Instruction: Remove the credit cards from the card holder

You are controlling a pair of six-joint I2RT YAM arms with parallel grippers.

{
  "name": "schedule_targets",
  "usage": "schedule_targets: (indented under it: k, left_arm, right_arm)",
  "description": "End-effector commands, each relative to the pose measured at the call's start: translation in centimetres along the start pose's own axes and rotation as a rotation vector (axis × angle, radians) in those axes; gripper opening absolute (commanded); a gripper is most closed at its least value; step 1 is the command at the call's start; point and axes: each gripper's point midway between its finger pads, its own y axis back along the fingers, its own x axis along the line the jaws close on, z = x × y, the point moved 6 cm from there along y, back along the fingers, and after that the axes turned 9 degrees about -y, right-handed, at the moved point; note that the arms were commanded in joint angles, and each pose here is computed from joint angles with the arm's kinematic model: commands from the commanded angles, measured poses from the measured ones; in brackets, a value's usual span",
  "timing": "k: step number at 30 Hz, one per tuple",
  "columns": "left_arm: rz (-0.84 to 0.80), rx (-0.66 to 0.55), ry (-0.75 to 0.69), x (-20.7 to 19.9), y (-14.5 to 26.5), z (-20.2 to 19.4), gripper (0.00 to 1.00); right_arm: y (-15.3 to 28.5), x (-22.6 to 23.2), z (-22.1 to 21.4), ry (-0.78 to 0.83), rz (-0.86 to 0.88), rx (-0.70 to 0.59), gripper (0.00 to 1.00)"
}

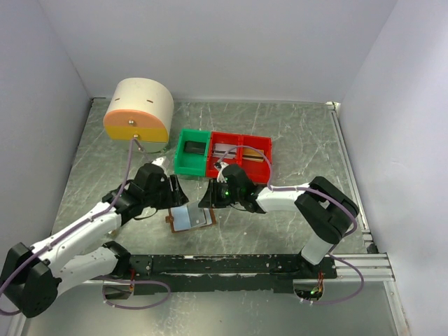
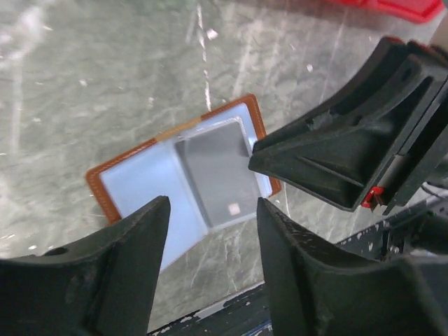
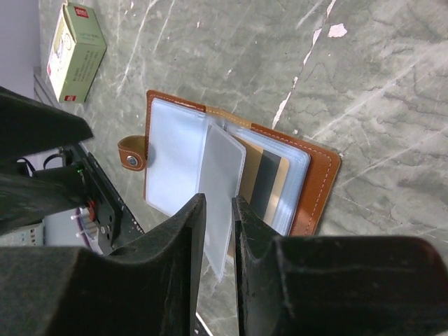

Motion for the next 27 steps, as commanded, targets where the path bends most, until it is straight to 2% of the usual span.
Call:
schedule_targets:
  k: [1,4,14,20,27]
  left_arm:
    - [-0.162,0.089,0.001,-1.5,-1.5,-2.2,0.59]
    - [-0.160,0.129,0.012,-1.2,-2.5,-3.4,0.50]
    - [-0.069,0.208,0.019,-0.2,-4.5,-5.3,0.41]
    - [-0.019,0.228,0.012,0.4,-5.0,-6.0,0.25]
    - [0.006,0.233,0.013,0.7,-5.3,-6.4,0.20]
  right_arm:
    - [0.0,0.0,0.0,-0.009,0.026,-0.003,0.22]
    - [-0.1,-0.1,0.0,-0.013,0.027,0.004,0.22]
    - [-0.3,0.1,-0.2,-0.019,0.056,0.021,0.22]
    - [-0.4,0.5,-0.3,-0.016,0.093,0.035,0.23]
    - [-0.8,0.5,-0.7,-0.021,0.128,0.069,0.23]
